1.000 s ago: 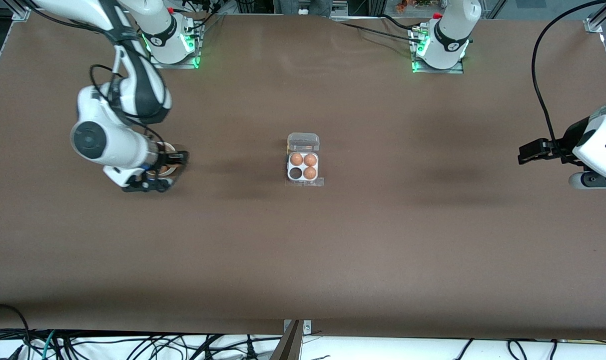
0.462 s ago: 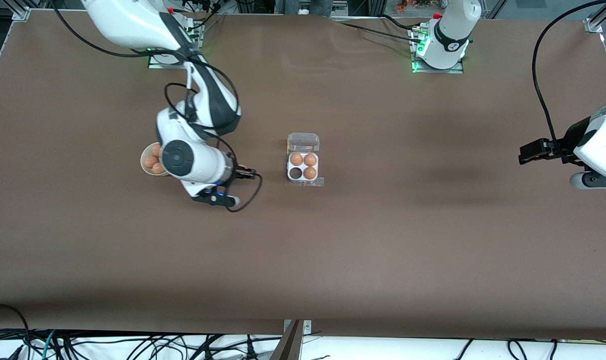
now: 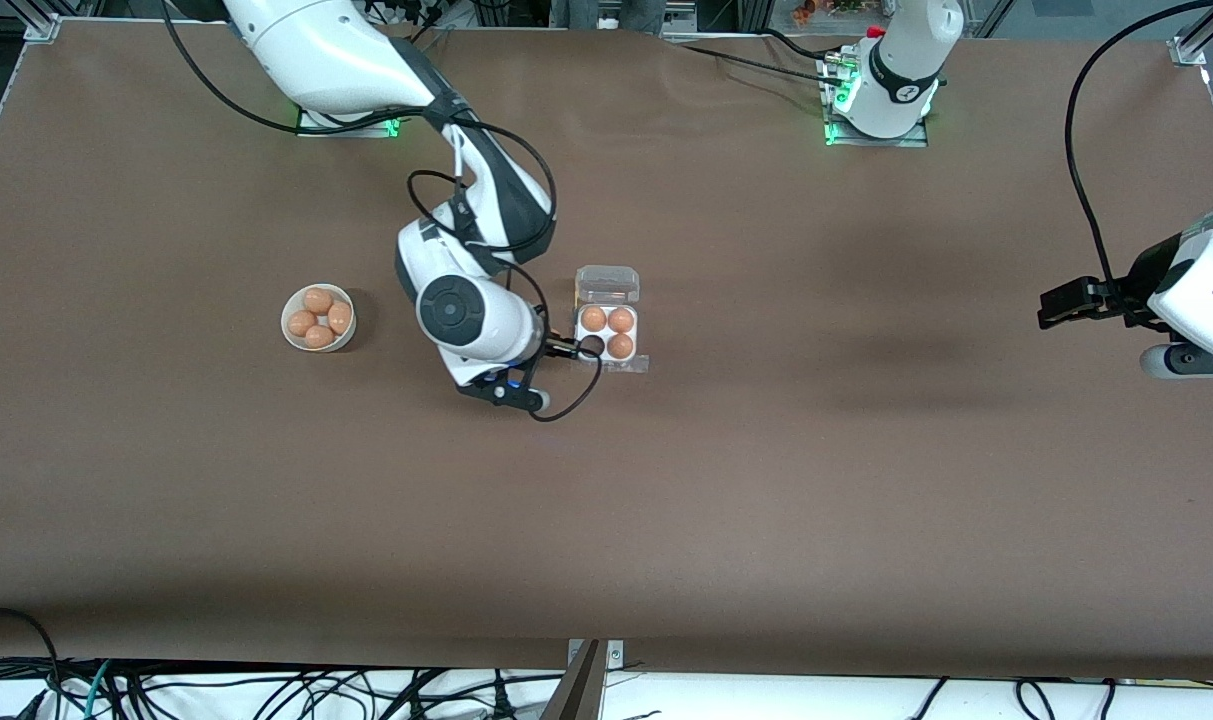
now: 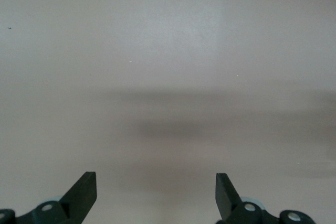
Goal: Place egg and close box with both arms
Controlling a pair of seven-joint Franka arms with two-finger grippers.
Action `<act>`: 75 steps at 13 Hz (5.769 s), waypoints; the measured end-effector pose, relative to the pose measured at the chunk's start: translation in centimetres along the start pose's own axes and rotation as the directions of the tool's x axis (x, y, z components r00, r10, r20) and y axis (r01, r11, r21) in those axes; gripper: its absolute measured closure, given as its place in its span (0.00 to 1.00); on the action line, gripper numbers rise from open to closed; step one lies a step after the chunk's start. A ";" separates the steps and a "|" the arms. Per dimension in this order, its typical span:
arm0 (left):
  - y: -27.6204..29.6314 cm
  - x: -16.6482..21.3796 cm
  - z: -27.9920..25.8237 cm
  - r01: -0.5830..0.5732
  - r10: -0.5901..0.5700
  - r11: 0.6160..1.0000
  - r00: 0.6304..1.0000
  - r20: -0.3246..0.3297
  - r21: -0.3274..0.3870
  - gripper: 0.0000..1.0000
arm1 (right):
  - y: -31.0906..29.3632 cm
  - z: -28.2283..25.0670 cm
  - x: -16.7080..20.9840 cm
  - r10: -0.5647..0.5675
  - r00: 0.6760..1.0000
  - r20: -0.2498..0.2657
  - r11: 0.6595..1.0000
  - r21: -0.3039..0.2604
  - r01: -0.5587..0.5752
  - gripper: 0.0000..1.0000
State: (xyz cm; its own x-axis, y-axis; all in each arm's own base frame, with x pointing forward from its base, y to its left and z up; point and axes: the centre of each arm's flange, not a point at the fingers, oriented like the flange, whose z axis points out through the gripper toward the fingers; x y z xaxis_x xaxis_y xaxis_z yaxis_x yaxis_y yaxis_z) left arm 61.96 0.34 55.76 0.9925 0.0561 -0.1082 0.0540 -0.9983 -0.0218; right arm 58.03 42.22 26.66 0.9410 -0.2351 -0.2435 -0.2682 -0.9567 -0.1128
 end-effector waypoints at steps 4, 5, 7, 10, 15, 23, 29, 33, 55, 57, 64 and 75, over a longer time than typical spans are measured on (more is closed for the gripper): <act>0.0 0.0 0.0 0.000 0.000 1.000 1.000 0.000 0.000 0.00 | -1.8 1.8 -1.5 -0.002 1.000 -0.014 1.000 0.009 0.002 0.51; 0.0 0.0 0.0 0.000 0.000 1.000 1.000 0.000 0.000 0.00 | -2.1 2.4 -1.7 0.002 1.000 -0.020 1.000 0.014 -0.002 0.51; 0.0 0.0 0.0 0.000 0.000 1.000 1.000 0.000 0.000 0.00 | -2.9 3.6 -2.0 0.008 0.999 -0.038 1.000 0.030 -0.007 0.51; 0.0 0.0 0.0 0.000 0.000 1.000 1.000 0.000 0.000 0.00 | -3.4 5.8 -2.3 0.020 0.999 -0.050 0.999 0.042 -0.018 0.51; 0.0 0.0 0.0 0.000 0.000 1.000 1.000 0.000 0.000 0.00 | -3.6 6.0 -2.3 0.028 0.998 -0.047 0.998 0.051 -0.026 0.44; 4.7 -0.4 -0.1 -0.054 0.054 0.998 0.999 0.001 -0.026 0.00 | -3.1 2.4 0.5 -0.004 0.995 -0.101 0.996 0.087 0.013 0.00; 21.9 -4.5 1.9 0.032 -0.027 0.997 0.996 0.080 -0.069 0.05 | 5.5 -7.9 8.4 -0.081 0.986 -0.149 0.994 0.056 0.090 0.00; 33.4 -10.0 6.4 0.084 -0.074 0.996 0.968 0.240 -0.029 0.46 | 13.6 -15.9 11.2 -0.120 0.980 -0.159 0.993 -0.031 0.117 0.00; 51.0 -15.8 29.9 0.139 -0.134 0.990 0.890 0.437 0.019 0.92 | 39.7 -38.0 0.2 -0.145 0.965 -0.220 0.985 -0.127 0.119 0.00; 50.7 -14.8 29.9 0.160 -0.146 0.987 0.897 0.417 0.002 0.92 | 39.5 -37.4 0.8 -0.148 0.964 -0.221 0.984 -0.133 0.121 0.00; 47.9 -8.7 27.6 0.268 -0.237 0.961 0.924 0.300 -0.065 0.92 | 39.5 -37.3 1.0 -0.149 0.963 -0.224 0.983 -0.136 0.120 0.00; 35.9 1.8 8.6 0.343 -0.358 0.927 0.929 -0.090 -0.150 0.06 | 39.3 -37.2 1.0 -0.153 0.963 -0.224 0.983 -0.137 0.124 0.00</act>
State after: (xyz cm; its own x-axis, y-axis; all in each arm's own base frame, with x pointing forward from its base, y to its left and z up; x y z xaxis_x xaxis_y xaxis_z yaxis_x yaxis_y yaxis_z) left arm 64.73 -35.22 46.25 0.9129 0.4082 -0.0036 0.4068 -0.9089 0.0916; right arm 56.14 -1.96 57.86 0.9929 -0.1188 -0.0014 -0.1188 -0.9929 -0.0095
